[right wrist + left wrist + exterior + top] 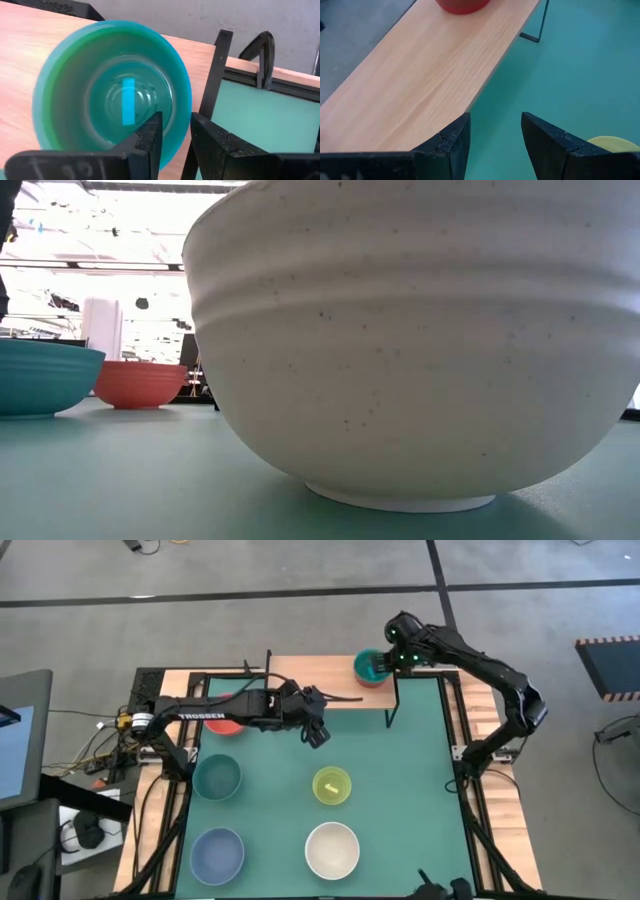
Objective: Place and stack bowls onto a shelf
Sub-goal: Stack the small blue bowl on top of the small green bowl on the shelf, then stack the small light green bowl on top of the small blue bowl on the shelf
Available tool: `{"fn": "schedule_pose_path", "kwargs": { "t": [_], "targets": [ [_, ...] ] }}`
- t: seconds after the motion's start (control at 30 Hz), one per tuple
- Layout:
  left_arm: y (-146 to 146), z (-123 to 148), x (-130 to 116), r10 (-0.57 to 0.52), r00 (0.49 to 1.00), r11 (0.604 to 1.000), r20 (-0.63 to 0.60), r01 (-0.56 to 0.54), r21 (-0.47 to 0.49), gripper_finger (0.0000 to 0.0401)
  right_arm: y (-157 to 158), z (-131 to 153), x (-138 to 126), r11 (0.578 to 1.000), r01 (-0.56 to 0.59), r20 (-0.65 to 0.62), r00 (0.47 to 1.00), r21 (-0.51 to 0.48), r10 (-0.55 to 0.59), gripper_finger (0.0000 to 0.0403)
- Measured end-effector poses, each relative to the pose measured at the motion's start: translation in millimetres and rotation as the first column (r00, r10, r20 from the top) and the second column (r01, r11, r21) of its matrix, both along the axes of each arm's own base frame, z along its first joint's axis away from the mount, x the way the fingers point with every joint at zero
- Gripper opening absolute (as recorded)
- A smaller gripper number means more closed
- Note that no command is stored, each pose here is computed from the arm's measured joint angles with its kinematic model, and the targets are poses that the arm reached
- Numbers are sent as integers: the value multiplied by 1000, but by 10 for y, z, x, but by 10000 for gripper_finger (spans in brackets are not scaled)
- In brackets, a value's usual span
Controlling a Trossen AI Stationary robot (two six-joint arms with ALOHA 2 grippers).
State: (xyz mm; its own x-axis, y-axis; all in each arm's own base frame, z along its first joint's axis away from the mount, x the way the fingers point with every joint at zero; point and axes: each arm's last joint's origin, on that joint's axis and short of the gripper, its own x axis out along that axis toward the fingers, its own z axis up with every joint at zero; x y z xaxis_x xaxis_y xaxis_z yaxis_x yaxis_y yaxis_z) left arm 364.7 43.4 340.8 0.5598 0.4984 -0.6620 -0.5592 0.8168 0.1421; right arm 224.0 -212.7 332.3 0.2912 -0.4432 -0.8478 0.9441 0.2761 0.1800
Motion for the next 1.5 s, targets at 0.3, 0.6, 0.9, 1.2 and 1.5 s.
{"fn": "schedule_pose_path", "kwargs": {
  "t": [0.3,0.6,0.9,1.2,1.5],
  "targets": [
    [-22,-3,32,-36,999,999,-5,36,27,161,335,393,-165,994,-37,110,993,-106,48,128],
    [47,-16,186,-137,989,990,59,134,49,161,1046,664,-175,946,-274,143,943,-171,299,127],
    [59,-2,206,-195,980,978,52,190,82,161,1690,332,-61,938,-344,139,928,-37,345,126],
    [33,-42,182,-233,972,971,7,233,46,161,2169,-161,70,953,-292,196,942,86,271,126],
    [14,-89,143,-286,956,958,-65,287,20,161,2482,-457,260,956,-237,165,964,173,209,125]
  ]
}}
